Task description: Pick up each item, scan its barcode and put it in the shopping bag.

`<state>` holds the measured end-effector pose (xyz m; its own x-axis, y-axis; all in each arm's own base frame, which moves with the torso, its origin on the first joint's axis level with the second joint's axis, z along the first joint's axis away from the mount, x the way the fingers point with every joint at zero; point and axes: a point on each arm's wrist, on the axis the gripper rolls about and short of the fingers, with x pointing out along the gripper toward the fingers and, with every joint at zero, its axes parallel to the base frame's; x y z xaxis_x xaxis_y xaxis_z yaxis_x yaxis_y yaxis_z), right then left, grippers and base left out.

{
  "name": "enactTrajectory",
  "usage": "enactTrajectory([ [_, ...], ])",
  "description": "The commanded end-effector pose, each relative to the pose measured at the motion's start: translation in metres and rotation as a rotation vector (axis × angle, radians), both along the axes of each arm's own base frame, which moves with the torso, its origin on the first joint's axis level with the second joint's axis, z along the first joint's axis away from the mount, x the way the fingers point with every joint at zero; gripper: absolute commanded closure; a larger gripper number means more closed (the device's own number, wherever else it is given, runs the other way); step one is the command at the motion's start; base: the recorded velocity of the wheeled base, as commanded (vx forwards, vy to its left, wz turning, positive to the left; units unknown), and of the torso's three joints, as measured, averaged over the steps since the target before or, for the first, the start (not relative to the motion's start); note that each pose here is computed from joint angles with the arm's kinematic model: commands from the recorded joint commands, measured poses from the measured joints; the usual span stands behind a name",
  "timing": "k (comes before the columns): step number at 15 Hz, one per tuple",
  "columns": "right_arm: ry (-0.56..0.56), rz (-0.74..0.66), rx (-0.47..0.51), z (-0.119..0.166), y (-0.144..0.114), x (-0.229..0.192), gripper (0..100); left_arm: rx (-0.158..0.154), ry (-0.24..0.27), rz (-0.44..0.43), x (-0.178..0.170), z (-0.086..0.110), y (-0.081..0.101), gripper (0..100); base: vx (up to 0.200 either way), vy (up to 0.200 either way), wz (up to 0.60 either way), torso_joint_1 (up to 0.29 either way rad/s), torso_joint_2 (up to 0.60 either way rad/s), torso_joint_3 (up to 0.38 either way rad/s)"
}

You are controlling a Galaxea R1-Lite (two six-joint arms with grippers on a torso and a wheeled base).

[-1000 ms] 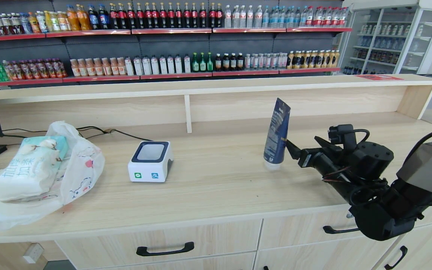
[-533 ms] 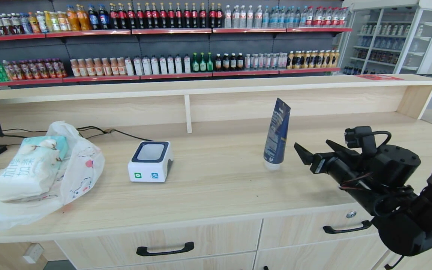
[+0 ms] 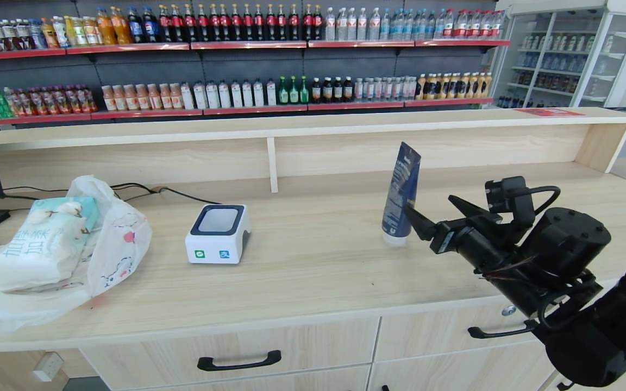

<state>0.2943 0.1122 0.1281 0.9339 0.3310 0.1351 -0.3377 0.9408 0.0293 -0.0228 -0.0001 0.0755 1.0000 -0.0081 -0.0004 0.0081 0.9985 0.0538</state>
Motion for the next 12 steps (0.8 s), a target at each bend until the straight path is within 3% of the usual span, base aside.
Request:
enactTrajectory([
  [1, 0.013, 0.013, -0.005, -0.007, 0.006, 0.004, 0, 0.0, 0.0, 0.0, 0.0, 0.0, 0.0, 0, 0.0, 0.0, 0.0, 0.0, 0.0, 0.0],
  [3, 0.003, 0.01, -0.003, -0.016, 0.015, 0.027, 0, 0.0, 0.0, 0.0, 0.0, 0.0, 0.0, 0, 0.0, 0.0, 0.0, 0.0, 0.0, 0.0],
  [12, -0.024, -0.01, 0.017, -0.029, 0.025, 0.061, 0, 0.004, 0.0, 0.0, 0.0, 0.0, 0.0, 0, 0.0, 0.0, 0.0, 0.0, 0.0, 0.0],
])
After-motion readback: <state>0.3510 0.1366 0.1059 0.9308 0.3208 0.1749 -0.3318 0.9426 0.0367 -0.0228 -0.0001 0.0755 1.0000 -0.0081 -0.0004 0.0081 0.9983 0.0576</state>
